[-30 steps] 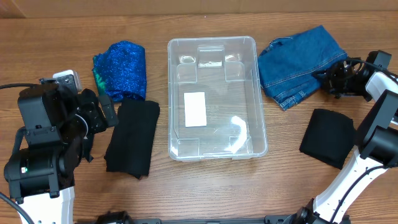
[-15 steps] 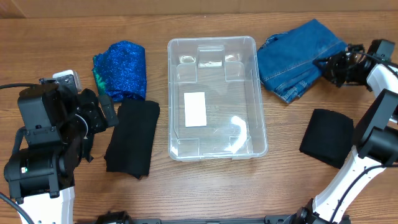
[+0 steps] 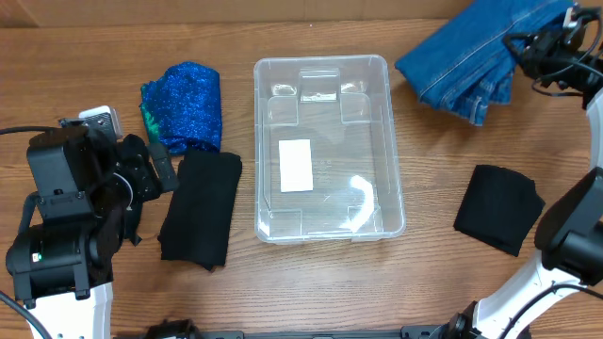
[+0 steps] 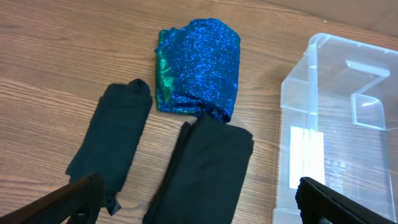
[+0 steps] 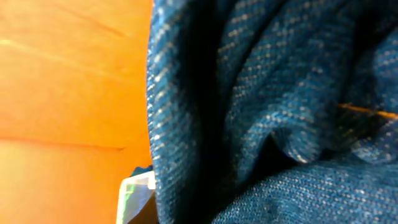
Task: Pack container
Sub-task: 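Carry the jeans left and lower them into the clear bin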
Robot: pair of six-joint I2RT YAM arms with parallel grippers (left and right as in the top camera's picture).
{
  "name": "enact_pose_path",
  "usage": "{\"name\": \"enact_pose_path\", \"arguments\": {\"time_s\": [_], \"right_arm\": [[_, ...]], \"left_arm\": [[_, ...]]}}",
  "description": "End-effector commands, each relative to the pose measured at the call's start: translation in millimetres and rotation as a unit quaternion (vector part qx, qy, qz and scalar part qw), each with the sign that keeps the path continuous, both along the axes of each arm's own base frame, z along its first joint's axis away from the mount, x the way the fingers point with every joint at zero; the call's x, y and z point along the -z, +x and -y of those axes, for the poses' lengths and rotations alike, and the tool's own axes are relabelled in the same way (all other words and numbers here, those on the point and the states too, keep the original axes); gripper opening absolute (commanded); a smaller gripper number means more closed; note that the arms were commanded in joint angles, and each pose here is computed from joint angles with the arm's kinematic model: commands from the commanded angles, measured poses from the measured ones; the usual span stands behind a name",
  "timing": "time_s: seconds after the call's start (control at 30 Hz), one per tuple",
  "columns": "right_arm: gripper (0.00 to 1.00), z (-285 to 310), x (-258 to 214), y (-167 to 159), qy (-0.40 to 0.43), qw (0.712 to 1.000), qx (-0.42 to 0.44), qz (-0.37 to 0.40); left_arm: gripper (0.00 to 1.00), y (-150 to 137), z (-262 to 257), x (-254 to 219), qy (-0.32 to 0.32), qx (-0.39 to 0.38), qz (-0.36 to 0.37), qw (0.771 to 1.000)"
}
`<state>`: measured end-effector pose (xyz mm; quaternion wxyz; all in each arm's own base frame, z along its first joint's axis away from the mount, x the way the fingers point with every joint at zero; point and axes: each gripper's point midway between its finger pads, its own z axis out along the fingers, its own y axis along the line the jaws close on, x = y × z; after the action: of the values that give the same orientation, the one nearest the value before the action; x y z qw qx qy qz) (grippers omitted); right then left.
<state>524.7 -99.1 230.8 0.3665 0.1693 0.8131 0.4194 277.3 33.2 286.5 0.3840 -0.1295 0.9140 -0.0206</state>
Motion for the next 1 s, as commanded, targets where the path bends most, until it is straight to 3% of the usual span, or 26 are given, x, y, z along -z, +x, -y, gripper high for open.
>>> {"name": "enact_pose_path", "arguments": {"time_s": [0.0,0.27,0.53,0.73,0.97], "right_arm": [[0.04,-34,-111,-29,-0.003,0.988,-0.083,0.133],[0.04,-76,-184,-78,-0.009,0.967,-0.150,0.208],[0.04,-169,-255,-164,-0.034,0.931,-0.236,0.275],[0.04,-234,-240,-198,-0.017,0.920,-0.311,0.238],[0.04,-281,-180,-206,-0.072,0.921,-0.352,0.150]], "left_arm": [[1.00,2,-4,-11,0.010,-0.008,0.013,1.000],[1.00,1,-11,-11,0.024,-0.022,0.012,0.999],[1.00,0,-13,-11,0.045,-0.011,0.009,0.999],[1.00,1,-13,-11,0.045,-0.011,0.009,0.999],[1.00,0,-13,-11,0.045,-0.011,0.008,0.999]]}}
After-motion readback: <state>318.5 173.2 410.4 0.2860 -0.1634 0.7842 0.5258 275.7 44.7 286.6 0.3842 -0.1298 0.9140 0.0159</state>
